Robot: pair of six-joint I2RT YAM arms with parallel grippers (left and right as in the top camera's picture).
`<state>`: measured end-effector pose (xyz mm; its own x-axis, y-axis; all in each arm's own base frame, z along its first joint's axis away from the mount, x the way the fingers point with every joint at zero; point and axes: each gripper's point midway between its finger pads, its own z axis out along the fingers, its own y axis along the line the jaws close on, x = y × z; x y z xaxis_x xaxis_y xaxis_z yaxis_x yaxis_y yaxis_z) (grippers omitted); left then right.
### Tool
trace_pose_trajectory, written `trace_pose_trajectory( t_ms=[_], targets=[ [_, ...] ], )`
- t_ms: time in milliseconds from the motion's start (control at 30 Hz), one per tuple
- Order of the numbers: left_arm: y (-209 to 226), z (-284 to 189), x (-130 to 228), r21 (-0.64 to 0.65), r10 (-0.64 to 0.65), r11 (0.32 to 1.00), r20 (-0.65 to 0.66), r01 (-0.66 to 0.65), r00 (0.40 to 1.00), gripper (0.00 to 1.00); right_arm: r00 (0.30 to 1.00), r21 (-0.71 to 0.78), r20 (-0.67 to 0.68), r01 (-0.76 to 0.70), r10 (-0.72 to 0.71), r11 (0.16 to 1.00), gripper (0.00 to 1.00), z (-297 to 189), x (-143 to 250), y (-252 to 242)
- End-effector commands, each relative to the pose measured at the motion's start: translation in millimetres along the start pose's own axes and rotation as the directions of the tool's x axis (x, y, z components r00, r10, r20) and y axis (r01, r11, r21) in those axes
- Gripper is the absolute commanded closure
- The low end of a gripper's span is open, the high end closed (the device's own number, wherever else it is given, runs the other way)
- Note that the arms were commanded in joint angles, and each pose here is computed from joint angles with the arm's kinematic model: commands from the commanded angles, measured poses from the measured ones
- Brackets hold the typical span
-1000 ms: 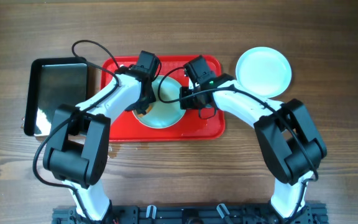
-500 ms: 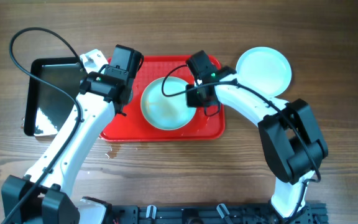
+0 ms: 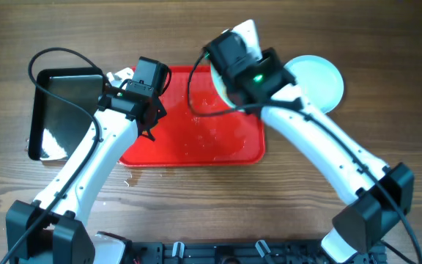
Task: Clean dirty plates on tray and stack at the side
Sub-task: 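Lift the plate with the right gripper and stack it on the clean plates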
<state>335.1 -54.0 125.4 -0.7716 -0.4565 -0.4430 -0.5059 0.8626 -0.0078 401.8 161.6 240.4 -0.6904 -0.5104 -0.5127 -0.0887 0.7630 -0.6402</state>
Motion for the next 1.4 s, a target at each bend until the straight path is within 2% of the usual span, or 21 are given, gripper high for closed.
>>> trace_pose_trajectory(
  t_ms=[0, 133, 467, 533, 633, 667, 833, 1000, 1100, 1200, 1300, 1367],
  targets=[
    [1, 3, 7, -0.003, -0.002, 1.0, -0.031, 0.002, 1.0, 0.96, 0.989, 0.271, 0.056, 0.113, -0.133, 0.956, 0.96, -31, -15, -29],
    [3, 3, 10, -0.014, 0.003, 1.0, -0.04, -0.004, 0.999, 0.96, 0.977, 0.257, 0.099, 0.159, -0.189, 0.953, 0.96, -49, -22, -12],
    [3, 3, 10, -0.014, 0.003, 1.0, -0.039, -0.003, 0.999, 0.96, 0.975, 0.242, 0.123, 0.153, -0.187, 0.958, 0.95, -57, -23, -2],
    [3, 3, 10, -0.014, 0.003, 1.0, -0.039, -0.003, 0.999, 0.96, 0.976, 0.194, 0.124, 0.15, -0.176, 0.969, 0.95, -54, -21, 6],
    [3, 3, 10, -0.014, 0.003, 1.0, -0.04, -0.004, 0.999, 0.96, 0.992, -0.049, 0.097, 0.081, -0.076, 0.996, 0.96, -42, -11, 39],
    [4, 3, 10, -0.015, 0.004, 1.0, -0.043, -0.005, 0.999, 0.96, 0.998, -0.117, 0.061, 0.009, -0.002, 0.993, 0.96, -34, -6, 43],
    [5, 3, 11, -0.019, 0.016, 1.0, -0.045, -0.017, 0.999, 0.96, 0.97, -0.165, -0.102, -0.235, 0.221, 0.958, 0.96, 11, 12, 13],
    [4, 3, 11, -0.018, 0.016, 1.0, -0.045, -0.017, 0.999, 0.96, 0.855, -0.268, -0.351, -0.482, 0.382, 0.834, 0.96, 69, 51, -26],
    [4, 3, 11, -0.018, 0.016, 1.0, -0.045, -0.017, 0.999, 0.96, 0.736, -0.257, -0.452, -0.649, 0.504, 0.717, 0.96, 107, 80, -66],
    [4, 3, 11, -0.018, 0.016, 1.0, -0.045, -0.017, 0.999, 0.96, 0.637, -0.157, -0.486, -0.737, 0.598, 0.658, 0.96, 138, 118, -106],
    [2, 3, 9, -0.01, 0.012, 1.0, -0.038, -0.012, 0.999, 0.96, 0.565, -0.069, -0.495, -0.783, 0.66, 0.619, 0.96, 166, 158, -125],
    [0, 3, 7, -0.002, 0.008, 1.0, -0.029, -0.008, 1.0, 0.96, 0.547, -0.049, -0.492, -0.794, 0.677, 0.606, 0.96, 175, 171, -126]
  ],
)
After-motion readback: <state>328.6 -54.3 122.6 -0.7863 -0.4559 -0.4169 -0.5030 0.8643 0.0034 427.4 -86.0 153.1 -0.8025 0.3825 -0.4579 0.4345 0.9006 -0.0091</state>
